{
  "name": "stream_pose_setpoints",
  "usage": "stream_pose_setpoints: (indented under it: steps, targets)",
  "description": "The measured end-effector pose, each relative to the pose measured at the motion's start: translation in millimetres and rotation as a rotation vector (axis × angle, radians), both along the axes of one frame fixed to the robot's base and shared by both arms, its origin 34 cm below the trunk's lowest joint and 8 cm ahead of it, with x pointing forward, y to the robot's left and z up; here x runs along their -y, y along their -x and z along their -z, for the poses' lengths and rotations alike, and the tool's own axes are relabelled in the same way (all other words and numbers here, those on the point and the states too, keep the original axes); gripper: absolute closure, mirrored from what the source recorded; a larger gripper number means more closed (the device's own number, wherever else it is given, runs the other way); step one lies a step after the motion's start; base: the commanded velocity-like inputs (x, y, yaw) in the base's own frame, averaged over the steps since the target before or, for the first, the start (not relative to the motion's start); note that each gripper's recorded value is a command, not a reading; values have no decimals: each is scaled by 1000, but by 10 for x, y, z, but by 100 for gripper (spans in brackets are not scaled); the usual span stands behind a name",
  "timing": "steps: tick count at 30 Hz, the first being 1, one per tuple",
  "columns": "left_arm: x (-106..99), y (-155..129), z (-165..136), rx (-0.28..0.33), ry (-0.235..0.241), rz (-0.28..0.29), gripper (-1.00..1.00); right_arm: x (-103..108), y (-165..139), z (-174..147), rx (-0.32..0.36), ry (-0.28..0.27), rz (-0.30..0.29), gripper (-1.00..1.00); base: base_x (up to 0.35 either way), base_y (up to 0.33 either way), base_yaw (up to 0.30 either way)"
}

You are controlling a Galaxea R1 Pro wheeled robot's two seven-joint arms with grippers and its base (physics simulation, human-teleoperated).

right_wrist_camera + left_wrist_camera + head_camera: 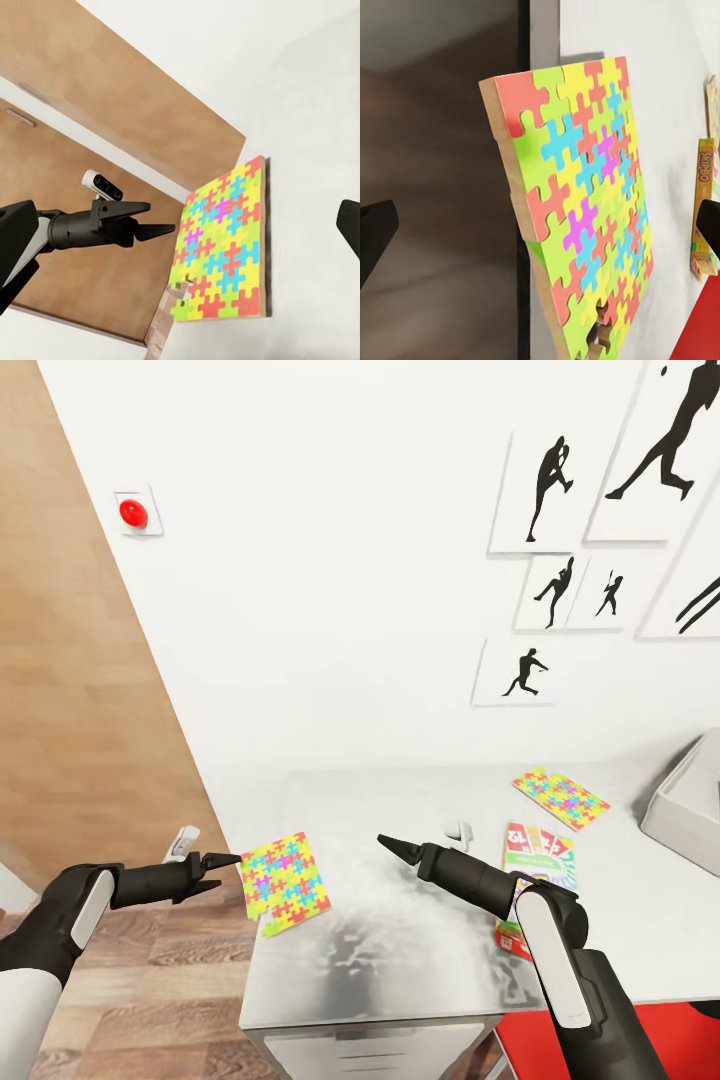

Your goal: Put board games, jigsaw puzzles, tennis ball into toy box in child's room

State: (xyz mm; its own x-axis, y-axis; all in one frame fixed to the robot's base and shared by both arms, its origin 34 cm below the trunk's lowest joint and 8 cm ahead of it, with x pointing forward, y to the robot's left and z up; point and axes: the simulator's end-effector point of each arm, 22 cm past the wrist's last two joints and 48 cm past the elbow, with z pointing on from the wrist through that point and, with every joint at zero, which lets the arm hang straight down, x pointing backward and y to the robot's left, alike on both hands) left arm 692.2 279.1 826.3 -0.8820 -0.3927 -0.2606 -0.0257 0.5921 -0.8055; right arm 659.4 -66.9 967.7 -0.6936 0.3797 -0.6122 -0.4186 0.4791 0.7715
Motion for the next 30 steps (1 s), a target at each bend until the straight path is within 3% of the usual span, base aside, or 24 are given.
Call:
stream_pose_setpoints:
  steps: [30]
  targets:
    - [1, 0, -1, 0, 1, 0, -100, 0, 5, 1, -1, -1, -1, -100, 30, -17, 0]
